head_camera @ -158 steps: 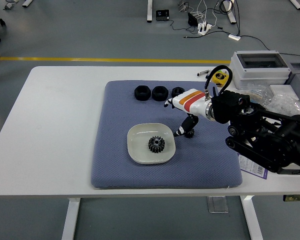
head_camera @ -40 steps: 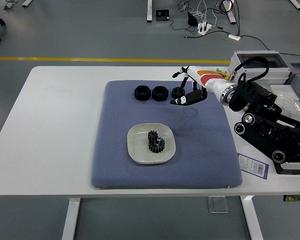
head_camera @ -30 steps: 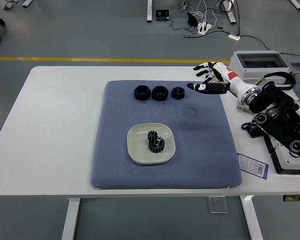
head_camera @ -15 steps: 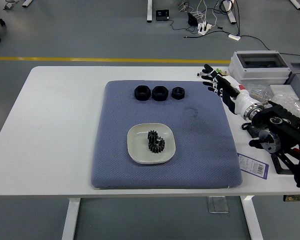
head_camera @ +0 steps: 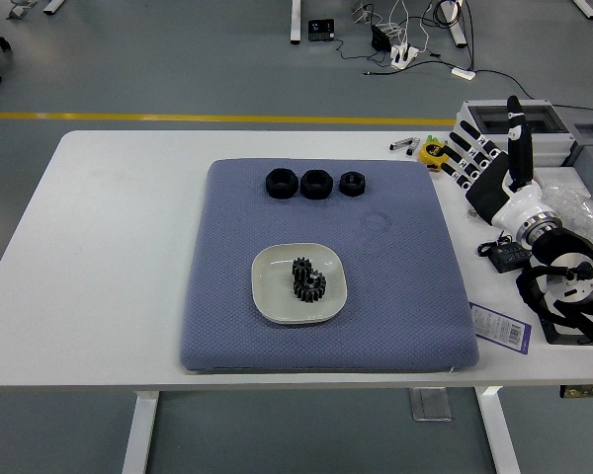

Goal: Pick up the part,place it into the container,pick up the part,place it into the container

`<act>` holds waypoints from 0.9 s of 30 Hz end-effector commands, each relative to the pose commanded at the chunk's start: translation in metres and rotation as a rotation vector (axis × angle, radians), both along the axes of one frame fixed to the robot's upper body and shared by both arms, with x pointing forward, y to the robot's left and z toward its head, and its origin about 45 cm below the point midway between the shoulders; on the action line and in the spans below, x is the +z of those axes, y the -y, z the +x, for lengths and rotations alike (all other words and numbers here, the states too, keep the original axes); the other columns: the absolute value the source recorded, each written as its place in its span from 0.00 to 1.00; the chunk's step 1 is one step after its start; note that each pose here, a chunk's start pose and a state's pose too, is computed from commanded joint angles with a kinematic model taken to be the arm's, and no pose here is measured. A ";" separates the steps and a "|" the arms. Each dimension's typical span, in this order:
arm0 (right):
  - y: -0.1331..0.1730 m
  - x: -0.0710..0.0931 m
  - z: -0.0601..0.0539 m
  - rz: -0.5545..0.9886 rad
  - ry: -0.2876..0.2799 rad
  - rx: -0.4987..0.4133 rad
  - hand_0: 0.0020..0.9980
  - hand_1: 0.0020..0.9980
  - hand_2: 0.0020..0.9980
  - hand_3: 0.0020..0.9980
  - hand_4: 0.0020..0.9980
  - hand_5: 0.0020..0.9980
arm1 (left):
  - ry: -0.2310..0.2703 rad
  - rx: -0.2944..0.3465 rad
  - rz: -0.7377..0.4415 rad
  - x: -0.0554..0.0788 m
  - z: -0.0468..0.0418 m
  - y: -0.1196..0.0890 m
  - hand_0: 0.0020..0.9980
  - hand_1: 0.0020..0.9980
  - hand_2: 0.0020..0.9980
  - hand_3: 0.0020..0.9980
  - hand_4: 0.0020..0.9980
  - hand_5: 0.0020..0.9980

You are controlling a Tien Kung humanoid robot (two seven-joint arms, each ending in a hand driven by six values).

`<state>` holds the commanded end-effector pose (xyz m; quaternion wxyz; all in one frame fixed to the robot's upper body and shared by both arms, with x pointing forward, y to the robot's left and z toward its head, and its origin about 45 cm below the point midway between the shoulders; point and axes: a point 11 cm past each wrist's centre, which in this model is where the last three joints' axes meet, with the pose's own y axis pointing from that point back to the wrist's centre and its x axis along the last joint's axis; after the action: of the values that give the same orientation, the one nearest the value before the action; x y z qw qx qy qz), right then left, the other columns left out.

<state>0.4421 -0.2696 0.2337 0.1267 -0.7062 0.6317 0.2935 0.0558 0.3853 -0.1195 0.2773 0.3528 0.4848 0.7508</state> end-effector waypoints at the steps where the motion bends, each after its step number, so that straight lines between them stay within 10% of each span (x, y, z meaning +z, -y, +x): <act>1: 0.001 0.001 -0.002 0.002 0.004 0.000 1.00 0.92 0.93 0.93 1.00 1.00 | 0.000 0.000 0.000 0.000 -0.0002 0.000 0.71 0.62 0.65 0.57 0.62 0.71; 27: 0.005 -0.048 -0.100 -0.238 0.115 0.064 1.00 0.89 0.90 0.90 1.00 1.00 | 0.002 0.001 0.004 0.001 0.0015 -0.002 0.71 0.62 0.65 0.57 0.62 0.71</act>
<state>0.3419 -0.2747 0.1860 0.0688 -0.7517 0.6308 0.1796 0.0573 0.3870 -0.1188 0.2769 0.3522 0.4832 0.7522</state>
